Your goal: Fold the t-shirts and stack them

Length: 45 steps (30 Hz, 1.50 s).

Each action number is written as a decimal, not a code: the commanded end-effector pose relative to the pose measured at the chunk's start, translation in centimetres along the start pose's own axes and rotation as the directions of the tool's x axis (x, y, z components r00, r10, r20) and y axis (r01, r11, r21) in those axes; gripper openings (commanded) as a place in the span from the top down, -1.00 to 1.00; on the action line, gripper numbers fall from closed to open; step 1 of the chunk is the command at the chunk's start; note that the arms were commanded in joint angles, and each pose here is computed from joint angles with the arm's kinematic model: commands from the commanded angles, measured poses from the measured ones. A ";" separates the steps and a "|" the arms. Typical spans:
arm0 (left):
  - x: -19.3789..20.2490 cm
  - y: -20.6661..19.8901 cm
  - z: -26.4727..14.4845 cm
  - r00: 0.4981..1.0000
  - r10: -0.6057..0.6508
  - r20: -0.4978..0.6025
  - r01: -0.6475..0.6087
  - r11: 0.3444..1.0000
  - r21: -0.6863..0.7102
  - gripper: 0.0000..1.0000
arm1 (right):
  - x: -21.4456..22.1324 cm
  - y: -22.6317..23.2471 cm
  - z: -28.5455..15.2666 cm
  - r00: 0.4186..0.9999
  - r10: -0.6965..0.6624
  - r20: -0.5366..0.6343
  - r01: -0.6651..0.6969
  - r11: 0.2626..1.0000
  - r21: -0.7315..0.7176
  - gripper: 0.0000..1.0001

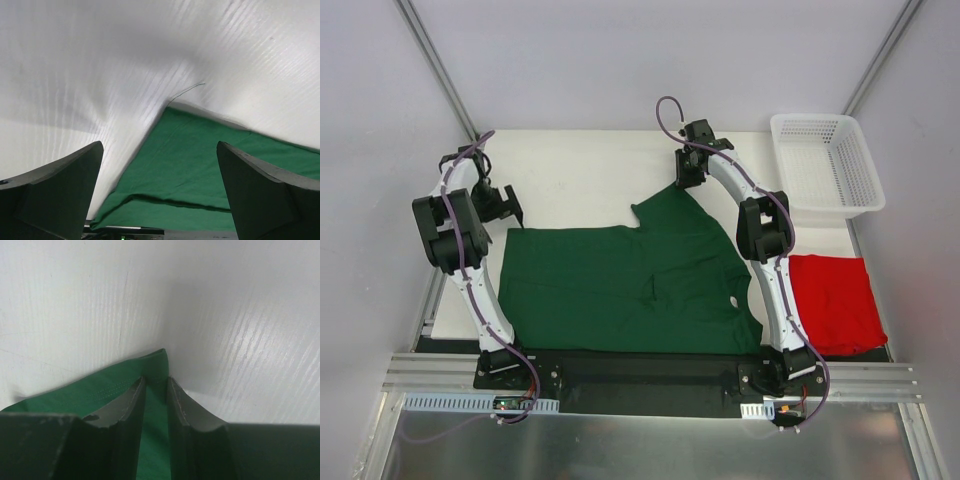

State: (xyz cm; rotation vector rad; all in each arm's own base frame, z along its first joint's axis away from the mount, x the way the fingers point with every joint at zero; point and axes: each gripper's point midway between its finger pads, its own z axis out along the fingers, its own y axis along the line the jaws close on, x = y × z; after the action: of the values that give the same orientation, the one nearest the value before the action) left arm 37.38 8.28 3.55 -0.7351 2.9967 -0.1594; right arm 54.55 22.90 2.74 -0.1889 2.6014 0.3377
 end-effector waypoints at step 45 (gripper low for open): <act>-0.3 0.3 1.3 0.996 0.068 -0.052 -0.072 0.994 -0.085 0.18 | 0.9 -1.4 -1.1 0.998 0.037 -0.053 -0.037 0.999 0.004 0.56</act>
State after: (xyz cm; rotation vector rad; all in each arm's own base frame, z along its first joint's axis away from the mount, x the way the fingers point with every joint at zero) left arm 38.52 8.39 2.03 -0.6347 3.0559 -0.0656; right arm 54.67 22.37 2.76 -0.1674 2.6088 0.3670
